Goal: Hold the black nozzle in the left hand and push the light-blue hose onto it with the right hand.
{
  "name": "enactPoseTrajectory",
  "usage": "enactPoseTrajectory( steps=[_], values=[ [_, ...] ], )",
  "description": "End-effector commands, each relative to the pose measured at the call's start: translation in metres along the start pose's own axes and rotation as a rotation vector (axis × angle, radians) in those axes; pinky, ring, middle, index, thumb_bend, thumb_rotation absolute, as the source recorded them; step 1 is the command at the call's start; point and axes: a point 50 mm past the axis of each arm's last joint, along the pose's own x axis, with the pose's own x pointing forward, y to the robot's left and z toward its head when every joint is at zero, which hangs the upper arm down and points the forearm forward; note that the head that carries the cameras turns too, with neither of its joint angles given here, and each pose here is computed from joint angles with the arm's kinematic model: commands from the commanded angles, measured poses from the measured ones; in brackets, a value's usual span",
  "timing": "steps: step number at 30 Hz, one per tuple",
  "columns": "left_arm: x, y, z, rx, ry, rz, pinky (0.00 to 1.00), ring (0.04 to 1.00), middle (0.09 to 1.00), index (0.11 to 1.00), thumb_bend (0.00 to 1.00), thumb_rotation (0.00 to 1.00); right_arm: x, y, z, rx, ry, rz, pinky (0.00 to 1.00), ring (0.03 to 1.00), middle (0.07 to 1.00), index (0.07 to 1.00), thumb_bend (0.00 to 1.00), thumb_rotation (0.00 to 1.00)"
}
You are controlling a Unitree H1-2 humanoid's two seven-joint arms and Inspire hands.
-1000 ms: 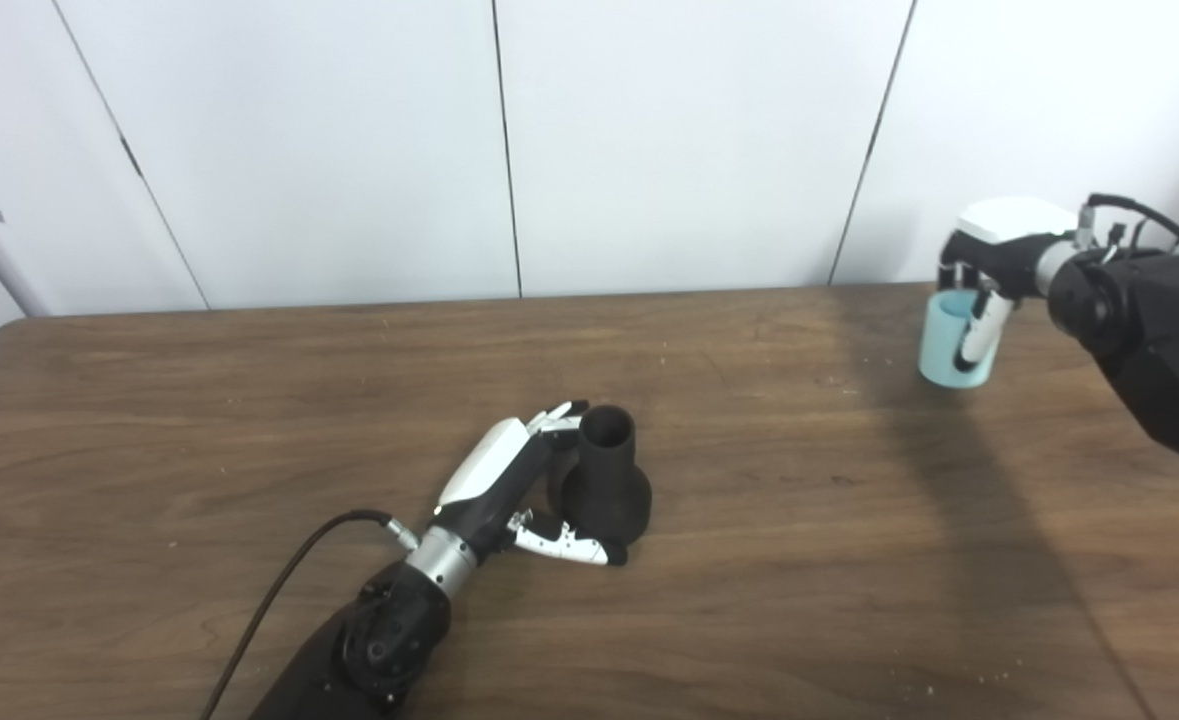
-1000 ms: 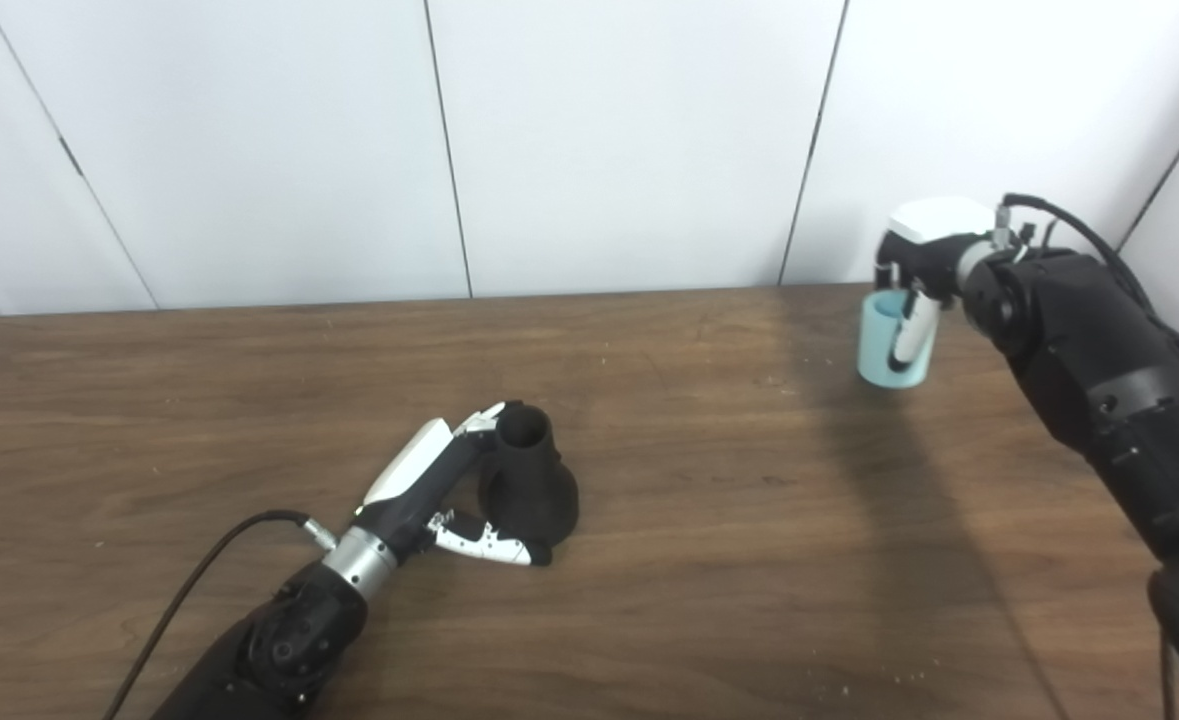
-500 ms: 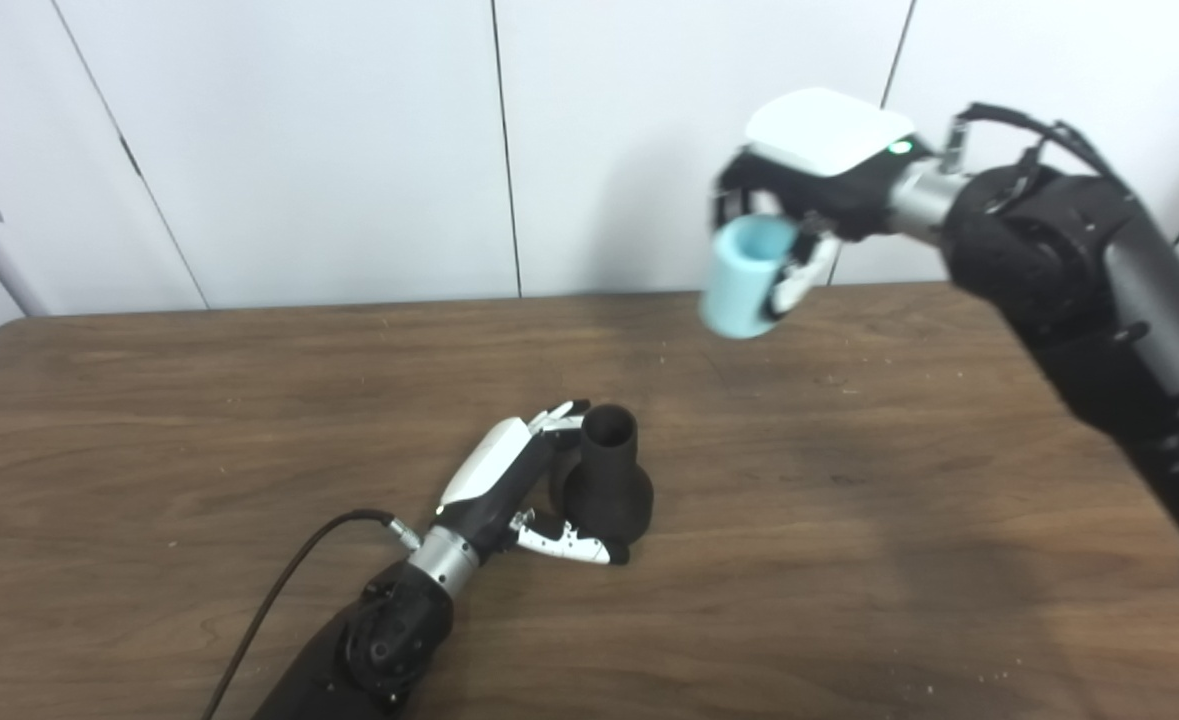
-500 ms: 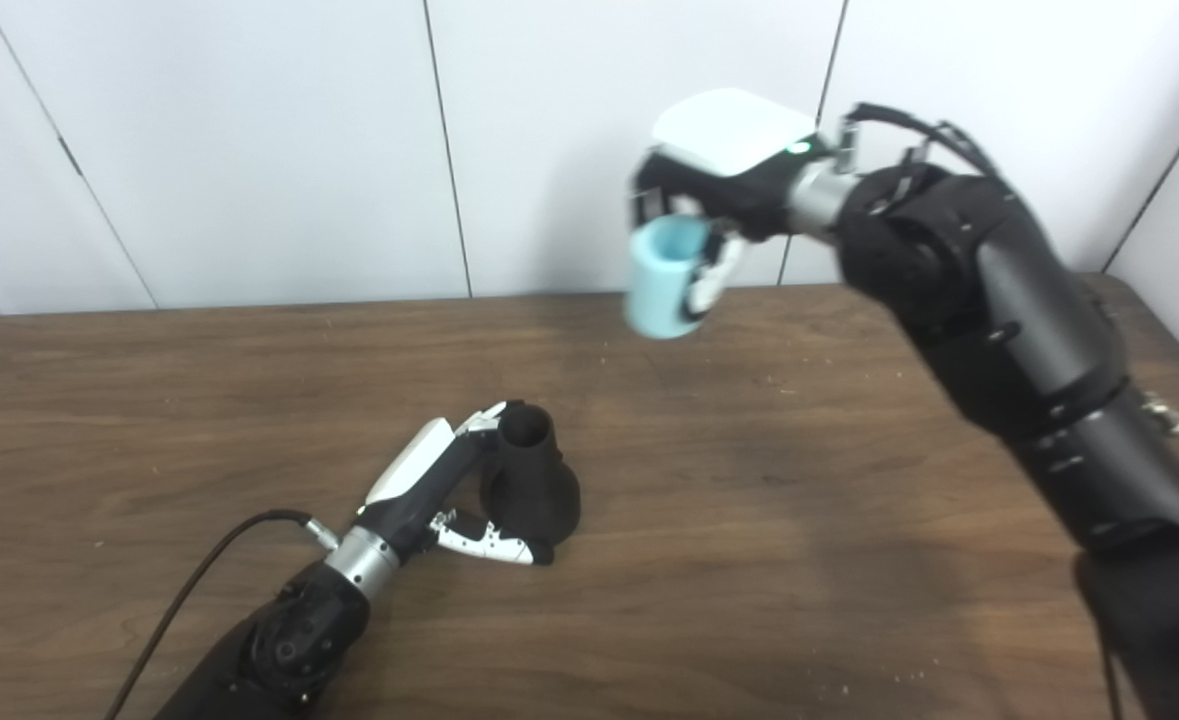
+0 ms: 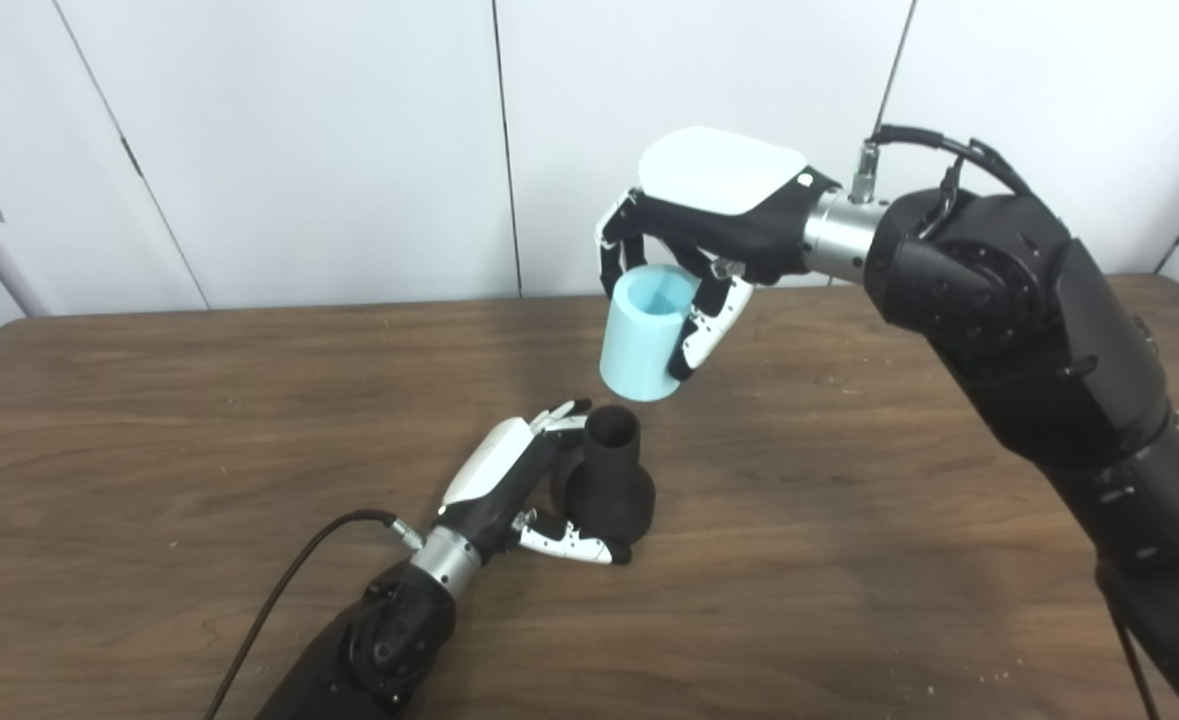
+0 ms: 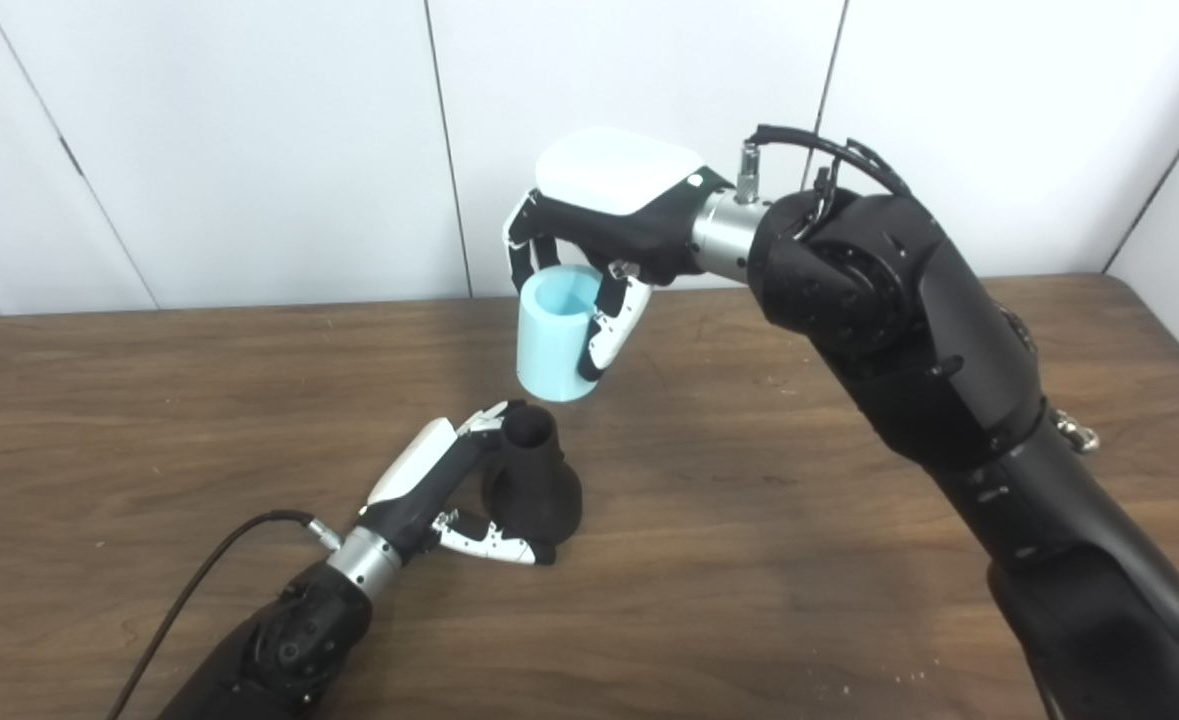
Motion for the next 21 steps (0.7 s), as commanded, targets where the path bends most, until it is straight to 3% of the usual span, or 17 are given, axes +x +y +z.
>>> enactPoseTrajectory(
  steps=[1, 21],
  values=[
    [-0.061, -0.088, -0.035, -0.051, 0.204, -0.200, 1.00, 0.965, 0.813, 0.483, 0.50, 0.08, -0.007, -0.041, 0.012, -0.049, -0.033, -0.103, 0.10, 0.178, 0.470, 0.484, 0.53, 0.00],
    [-0.061, -0.088, -0.035, -0.046, 0.206, -0.204, 1.00, 0.965, 0.813, 0.483, 0.50, 0.08, -0.003, -0.030, 0.023, -0.007, -0.044, -0.068, 0.11, 0.189, 0.470, 0.485, 0.53, 0.00]
  ],
)
